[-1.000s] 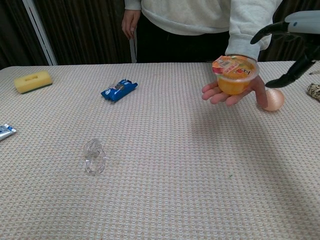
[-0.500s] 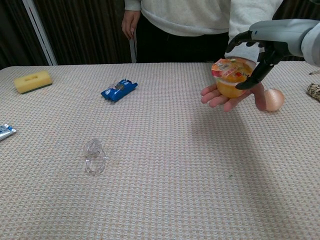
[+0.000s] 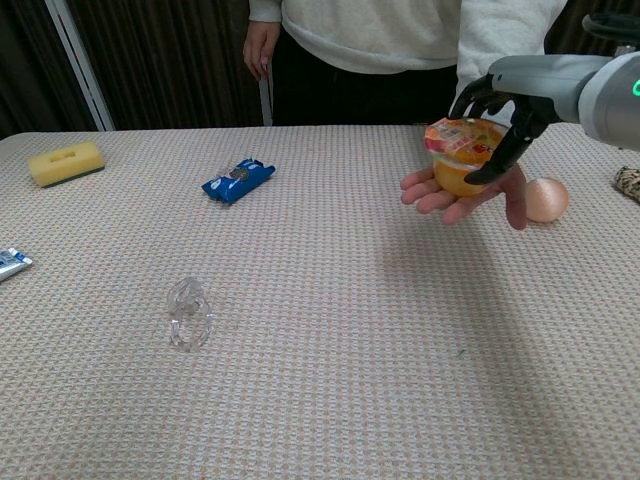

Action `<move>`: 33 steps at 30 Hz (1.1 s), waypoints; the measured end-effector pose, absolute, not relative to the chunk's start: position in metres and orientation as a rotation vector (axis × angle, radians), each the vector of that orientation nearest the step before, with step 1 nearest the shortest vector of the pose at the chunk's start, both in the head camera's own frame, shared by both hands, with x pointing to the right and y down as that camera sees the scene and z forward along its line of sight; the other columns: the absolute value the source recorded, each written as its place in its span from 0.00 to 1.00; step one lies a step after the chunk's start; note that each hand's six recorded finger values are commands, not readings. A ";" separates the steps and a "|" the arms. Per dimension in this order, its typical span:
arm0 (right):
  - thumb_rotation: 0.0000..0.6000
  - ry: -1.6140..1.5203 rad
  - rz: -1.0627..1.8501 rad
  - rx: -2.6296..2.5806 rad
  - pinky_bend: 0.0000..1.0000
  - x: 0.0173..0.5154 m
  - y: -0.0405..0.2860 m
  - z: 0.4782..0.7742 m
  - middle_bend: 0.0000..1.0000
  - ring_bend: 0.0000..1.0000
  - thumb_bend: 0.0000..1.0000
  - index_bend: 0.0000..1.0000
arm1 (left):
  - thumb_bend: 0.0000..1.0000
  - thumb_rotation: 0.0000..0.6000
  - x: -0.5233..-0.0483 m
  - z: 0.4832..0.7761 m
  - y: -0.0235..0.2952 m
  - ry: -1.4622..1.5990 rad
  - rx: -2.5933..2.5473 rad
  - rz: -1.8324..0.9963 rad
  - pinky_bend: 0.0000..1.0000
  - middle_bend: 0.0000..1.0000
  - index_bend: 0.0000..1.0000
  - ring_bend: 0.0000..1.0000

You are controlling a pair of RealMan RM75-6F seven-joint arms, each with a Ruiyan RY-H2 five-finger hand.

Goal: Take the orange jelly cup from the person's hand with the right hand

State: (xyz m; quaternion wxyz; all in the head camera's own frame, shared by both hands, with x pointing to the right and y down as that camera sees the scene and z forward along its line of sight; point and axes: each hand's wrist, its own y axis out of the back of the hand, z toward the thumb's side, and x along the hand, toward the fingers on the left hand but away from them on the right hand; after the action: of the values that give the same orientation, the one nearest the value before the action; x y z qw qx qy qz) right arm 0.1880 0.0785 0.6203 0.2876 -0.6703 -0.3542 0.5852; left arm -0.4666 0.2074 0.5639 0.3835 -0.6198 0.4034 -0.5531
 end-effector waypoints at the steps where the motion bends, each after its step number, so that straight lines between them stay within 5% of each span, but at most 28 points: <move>1: 1.00 -0.958 1.552 -1.783 0.54 0.188 0.077 0.619 0.53 0.48 0.26 0.59 | 0.20 1.00 -0.467 0.564 0.207 1.029 -1.580 -1.410 0.00 0.00 0.01 0.00; 19: 1.00 -1.093 1.398 -1.720 0.56 0.213 0.085 0.571 0.56 0.51 0.27 0.64 | 0.20 1.00 -0.467 0.564 0.208 1.022 -1.576 -1.416 0.00 0.00 0.01 0.00; 26: 1.00 -1.084 1.513 -1.685 0.56 0.272 0.119 0.566 0.56 0.51 0.27 0.64 | 0.20 1.00 -0.466 0.564 0.208 1.020 -1.566 -1.417 0.00 0.00 0.01 0.00; 33: 1.00 -1.048 1.654 -1.708 0.56 0.314 0.166 0.594 0.55 0.49 0.27 0.64 | 0.20 1.00 -0.465 0.562 0.209 1.015 -1.555 -1.410 0.00 0.00 0.01 0.00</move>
State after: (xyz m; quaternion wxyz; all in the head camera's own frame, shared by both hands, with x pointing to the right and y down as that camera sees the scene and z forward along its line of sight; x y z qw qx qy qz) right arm 0.3140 0.1655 0.5943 0.2682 -0.6333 -0.3885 0.6132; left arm -0.4650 0.2088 0.5623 0.3941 -0.6129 0.4000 -0.5559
